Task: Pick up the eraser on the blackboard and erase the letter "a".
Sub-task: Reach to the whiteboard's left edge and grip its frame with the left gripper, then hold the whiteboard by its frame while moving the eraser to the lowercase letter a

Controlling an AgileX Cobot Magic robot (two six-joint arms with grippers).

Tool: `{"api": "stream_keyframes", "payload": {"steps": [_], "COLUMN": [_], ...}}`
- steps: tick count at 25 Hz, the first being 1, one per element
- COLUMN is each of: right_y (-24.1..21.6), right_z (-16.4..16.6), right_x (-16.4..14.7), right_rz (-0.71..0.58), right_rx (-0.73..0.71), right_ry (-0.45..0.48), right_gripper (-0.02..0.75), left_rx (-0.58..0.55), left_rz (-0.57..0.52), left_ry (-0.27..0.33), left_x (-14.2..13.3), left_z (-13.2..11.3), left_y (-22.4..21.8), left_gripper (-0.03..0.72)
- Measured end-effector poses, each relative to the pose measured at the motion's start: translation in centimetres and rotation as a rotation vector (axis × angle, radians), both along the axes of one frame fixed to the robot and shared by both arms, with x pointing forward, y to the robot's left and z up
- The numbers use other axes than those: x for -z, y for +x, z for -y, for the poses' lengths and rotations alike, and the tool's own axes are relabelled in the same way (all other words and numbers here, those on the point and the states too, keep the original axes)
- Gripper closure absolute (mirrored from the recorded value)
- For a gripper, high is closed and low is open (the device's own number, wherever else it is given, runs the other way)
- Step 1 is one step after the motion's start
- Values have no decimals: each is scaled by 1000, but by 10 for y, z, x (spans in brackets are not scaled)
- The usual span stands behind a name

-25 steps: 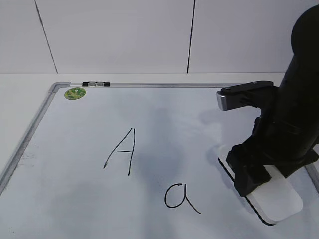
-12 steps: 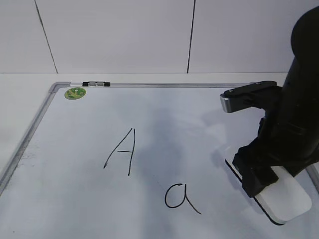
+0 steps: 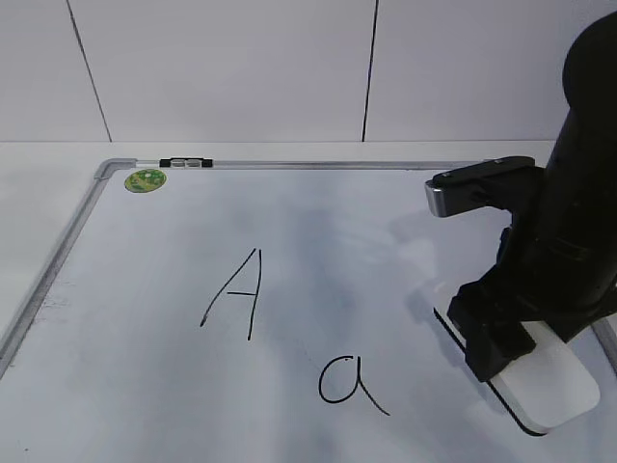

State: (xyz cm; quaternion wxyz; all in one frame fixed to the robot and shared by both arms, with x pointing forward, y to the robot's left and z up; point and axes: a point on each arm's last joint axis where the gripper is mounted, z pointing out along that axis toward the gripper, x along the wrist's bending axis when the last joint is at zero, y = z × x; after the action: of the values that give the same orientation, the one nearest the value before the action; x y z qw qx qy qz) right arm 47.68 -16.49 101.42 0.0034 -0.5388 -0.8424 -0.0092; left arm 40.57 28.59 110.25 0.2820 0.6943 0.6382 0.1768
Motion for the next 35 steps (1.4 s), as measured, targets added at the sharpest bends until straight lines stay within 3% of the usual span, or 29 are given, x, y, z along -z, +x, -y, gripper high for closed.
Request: {"api": "stream_keyframes", "payload": {"steps": [15,23,35], "right_y": [0,0,1], "right_z": [-1,-1,-1], "right_x": [0,0,0], "right_rz": [3,5,14], "right_rx": [4,4,4], "right_ry": [6,7,12], "right_gripper": [178,178,178], "left_rx": [-11,-26,-35], "left_rz": [-416,-571,-665], "left_ry": [-37,-41,-23], "left_x": [91,136,172], "left_z": [3,3,2], "left_y": [145,166,173], "left_gripper": [442,440,439]}}
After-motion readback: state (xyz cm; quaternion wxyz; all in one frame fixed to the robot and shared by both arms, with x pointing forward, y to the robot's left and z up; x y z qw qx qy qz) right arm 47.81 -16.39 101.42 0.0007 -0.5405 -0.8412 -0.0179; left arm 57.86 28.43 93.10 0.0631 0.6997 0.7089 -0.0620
